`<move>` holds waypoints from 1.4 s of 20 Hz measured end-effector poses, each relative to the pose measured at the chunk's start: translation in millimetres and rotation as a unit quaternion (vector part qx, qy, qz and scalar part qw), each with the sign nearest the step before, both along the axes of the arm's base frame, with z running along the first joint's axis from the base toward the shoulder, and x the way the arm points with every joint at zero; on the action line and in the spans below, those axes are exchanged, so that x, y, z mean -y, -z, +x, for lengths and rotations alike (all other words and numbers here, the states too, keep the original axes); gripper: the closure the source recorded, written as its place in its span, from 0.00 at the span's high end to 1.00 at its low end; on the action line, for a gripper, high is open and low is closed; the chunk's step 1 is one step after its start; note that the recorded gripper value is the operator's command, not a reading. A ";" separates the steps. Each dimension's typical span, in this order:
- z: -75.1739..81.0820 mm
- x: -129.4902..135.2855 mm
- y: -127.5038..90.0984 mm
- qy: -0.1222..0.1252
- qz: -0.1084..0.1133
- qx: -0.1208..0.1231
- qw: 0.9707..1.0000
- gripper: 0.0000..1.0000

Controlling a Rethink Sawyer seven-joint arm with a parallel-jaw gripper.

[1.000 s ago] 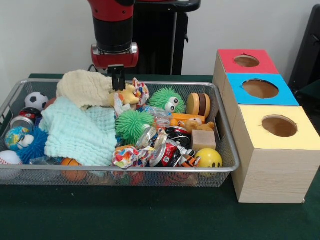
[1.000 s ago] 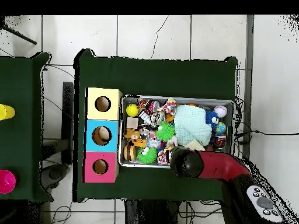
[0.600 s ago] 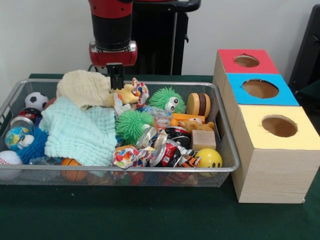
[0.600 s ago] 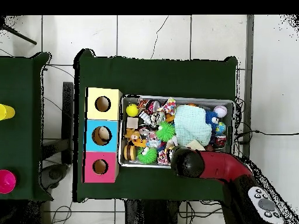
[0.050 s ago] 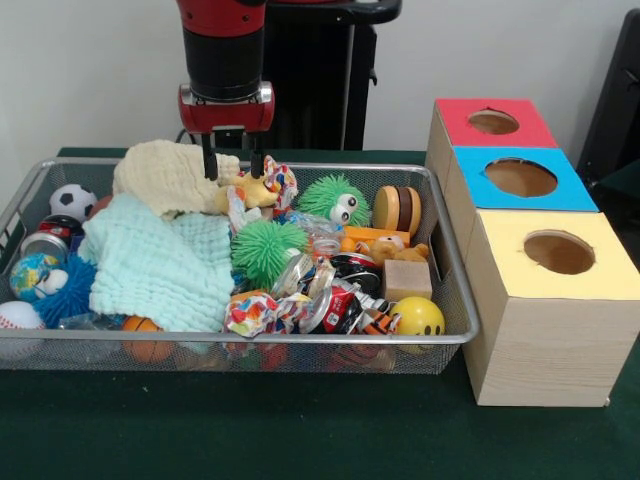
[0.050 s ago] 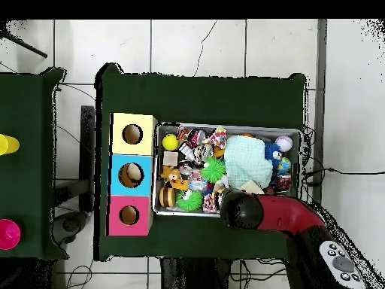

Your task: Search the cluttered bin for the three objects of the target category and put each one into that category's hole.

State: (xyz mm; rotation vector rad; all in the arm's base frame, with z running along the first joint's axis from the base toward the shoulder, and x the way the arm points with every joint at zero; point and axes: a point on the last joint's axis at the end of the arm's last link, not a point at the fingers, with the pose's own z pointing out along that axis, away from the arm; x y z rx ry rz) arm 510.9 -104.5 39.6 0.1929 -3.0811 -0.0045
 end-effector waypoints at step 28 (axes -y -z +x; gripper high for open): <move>-19.0 -13.7 26.5 -0.005 0.010 -0.028 1.000 1.00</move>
